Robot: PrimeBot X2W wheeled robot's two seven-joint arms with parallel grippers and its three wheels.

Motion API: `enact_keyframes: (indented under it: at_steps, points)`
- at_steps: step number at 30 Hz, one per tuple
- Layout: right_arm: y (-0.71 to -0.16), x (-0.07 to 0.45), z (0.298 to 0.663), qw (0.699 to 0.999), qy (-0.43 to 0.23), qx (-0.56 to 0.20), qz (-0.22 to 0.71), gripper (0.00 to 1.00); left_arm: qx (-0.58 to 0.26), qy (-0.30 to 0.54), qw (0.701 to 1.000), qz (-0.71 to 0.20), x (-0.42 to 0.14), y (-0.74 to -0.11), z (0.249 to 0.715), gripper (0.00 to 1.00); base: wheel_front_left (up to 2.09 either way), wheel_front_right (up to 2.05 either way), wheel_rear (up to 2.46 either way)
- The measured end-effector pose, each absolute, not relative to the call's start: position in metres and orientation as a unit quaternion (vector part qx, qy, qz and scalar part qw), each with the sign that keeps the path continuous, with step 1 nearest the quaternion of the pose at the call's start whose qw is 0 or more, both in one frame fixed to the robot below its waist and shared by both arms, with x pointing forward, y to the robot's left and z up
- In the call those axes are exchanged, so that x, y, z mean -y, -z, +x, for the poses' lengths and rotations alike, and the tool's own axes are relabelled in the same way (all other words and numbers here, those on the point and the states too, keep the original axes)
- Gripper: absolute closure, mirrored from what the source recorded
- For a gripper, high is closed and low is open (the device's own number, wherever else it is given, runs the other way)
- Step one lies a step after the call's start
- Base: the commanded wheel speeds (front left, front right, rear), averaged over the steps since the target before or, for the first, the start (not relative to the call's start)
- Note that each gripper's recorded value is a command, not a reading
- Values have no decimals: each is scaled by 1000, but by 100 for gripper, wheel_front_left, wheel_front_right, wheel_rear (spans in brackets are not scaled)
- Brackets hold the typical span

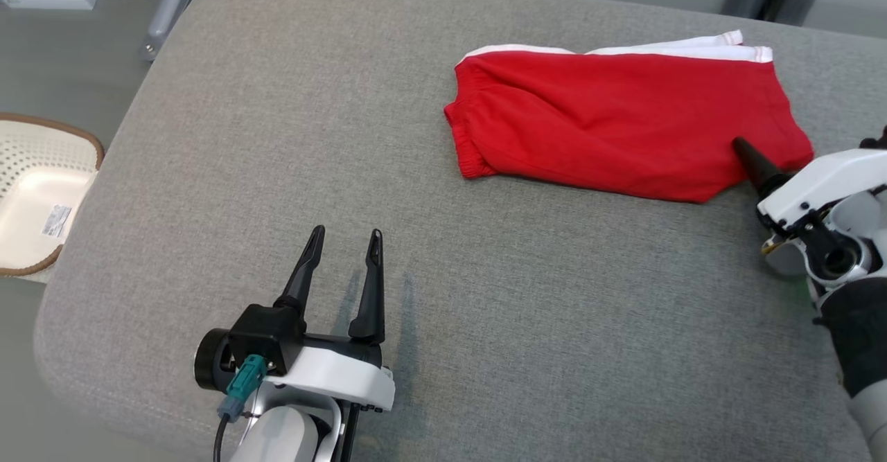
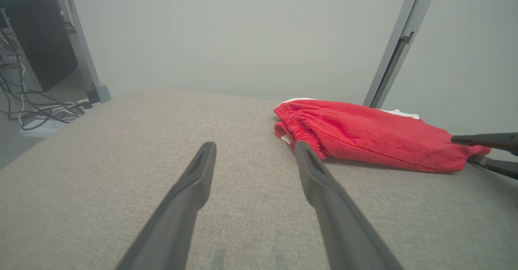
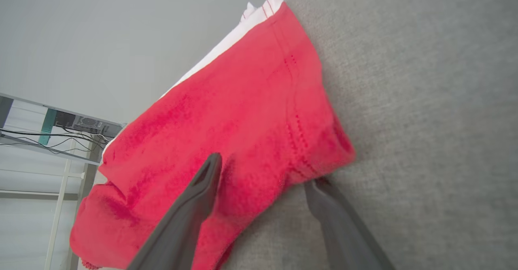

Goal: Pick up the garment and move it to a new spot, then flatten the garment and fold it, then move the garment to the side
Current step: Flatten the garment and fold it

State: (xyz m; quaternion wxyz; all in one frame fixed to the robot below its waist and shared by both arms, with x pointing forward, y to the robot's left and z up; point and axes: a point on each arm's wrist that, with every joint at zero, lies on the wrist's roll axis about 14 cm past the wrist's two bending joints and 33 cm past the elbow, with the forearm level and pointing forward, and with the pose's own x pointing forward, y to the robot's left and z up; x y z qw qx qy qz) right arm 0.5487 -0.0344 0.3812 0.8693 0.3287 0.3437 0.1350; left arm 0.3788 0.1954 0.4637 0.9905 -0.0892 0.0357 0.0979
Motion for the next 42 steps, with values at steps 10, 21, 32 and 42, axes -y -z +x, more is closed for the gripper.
enact_keyframes:
  at_steps: [10,21,32,42]
  points:
    - [-374,20,575,867,-137,-361,314,0,-39,-119,988,-92,-207,-462,380,0,0,0,0]
    - [-369,5,596,870,-147,-363,298,0,-44,-134,986,-93,-214,-459,383,0,0,0,0]
    - [-374,1,603,883,-154,-341,284,100,-44,-138,985,-96,-215,-460,384,0,0,0,0]
    - [-391,12,596,893,-145,-296,305,100,-34,-128,986,-101,-210,-466,386,0,0,0,0]
